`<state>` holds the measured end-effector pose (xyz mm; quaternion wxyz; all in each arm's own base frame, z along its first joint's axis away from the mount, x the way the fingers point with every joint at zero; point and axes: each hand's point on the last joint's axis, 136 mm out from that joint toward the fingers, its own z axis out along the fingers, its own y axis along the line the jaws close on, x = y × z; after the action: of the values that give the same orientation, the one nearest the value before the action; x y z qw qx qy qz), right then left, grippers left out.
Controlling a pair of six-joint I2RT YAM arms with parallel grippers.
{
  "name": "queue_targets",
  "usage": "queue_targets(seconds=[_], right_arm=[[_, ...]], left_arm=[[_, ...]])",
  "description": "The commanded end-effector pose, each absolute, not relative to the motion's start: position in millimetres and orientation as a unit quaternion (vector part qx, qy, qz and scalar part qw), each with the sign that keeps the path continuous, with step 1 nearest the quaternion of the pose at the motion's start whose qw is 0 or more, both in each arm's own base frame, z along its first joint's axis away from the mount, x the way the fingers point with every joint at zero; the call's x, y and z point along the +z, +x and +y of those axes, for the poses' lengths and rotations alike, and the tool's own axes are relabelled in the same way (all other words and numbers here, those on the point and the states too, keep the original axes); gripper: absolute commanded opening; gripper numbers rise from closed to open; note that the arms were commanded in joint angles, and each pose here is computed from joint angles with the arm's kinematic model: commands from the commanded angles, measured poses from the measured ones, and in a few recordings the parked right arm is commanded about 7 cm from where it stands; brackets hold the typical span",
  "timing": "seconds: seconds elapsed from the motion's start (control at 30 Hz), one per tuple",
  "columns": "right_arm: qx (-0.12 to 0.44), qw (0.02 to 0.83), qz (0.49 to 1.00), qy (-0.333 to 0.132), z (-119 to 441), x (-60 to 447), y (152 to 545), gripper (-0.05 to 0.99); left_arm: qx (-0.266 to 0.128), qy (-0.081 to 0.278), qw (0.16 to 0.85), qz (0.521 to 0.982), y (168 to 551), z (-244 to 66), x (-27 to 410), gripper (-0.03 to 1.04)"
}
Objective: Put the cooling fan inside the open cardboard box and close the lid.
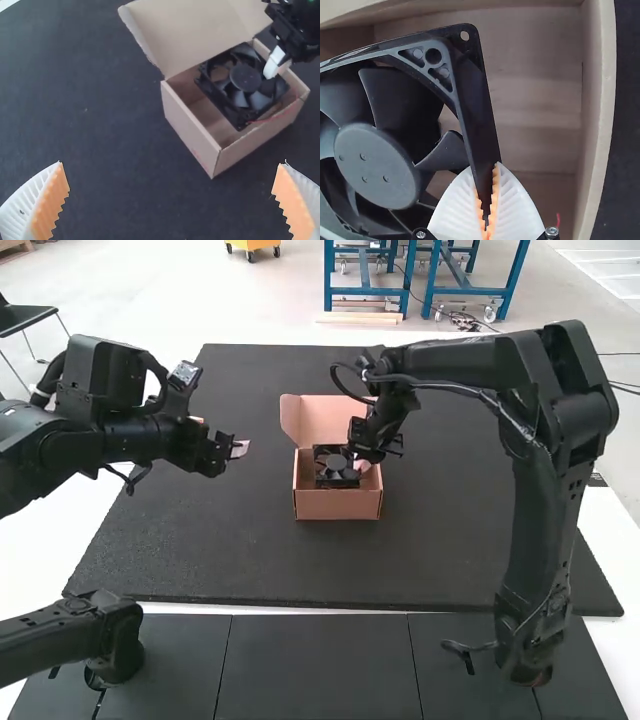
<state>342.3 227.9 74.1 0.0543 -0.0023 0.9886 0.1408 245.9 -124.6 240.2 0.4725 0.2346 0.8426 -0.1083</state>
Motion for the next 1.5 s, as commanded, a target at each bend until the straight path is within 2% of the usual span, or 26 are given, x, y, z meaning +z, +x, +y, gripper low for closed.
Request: queue_targets(seconds=[0.0,0.43,0.63,0.8,0.9,1.0,1.23,1.33,1.47], right_arm=[[0.137,0.063,0.988,-0.007,223,76,349,-0.02],[0.113,0.044,0.993,-0.016,219,49,349,-0.02],[0.119,0.053,0.991,-0.016,223,52,355,-0.02],[0.128,0.06,0.989,-0.031,228,56,361,0.26],[0.131,0.068,0.988,-0.042,231,62,365,0.39],[0.13,0.066,0.988,-0.048,231,65,365,0.41],[0.156,0.068,0.981,-0.091,242,100,368,0.64],[0.168,0.061,0.974,-0.14,246,123,361,0.71],[0.166,0.096,0.958,-0.212,244,158,360,0.71]], left_arm=[[-0.113,0.234,0.501,0.826,246,-125,263,0.96],[-0.114,0.232,0.505,0.824,246,-124,267,0.96],[-0.115,0.231,0.507,0.823,244,-123,268,0.96],[-0.115,0.231,0.508,0.822,243,-123,269,0.96],[-0.117,0.228,0.508,0.822,244,-123,268,0.96],[-0.119,0.224,0.507,0.823,244,-124,268,0.96],[-0.124,0.217,0.507,0.825,250,-126,268,0.96],[-0.123,0.217,0.504,0.827,256,-129,266,0.96],[-0.124,0.215,0.497,0.831,268,-135,267,0.96]])
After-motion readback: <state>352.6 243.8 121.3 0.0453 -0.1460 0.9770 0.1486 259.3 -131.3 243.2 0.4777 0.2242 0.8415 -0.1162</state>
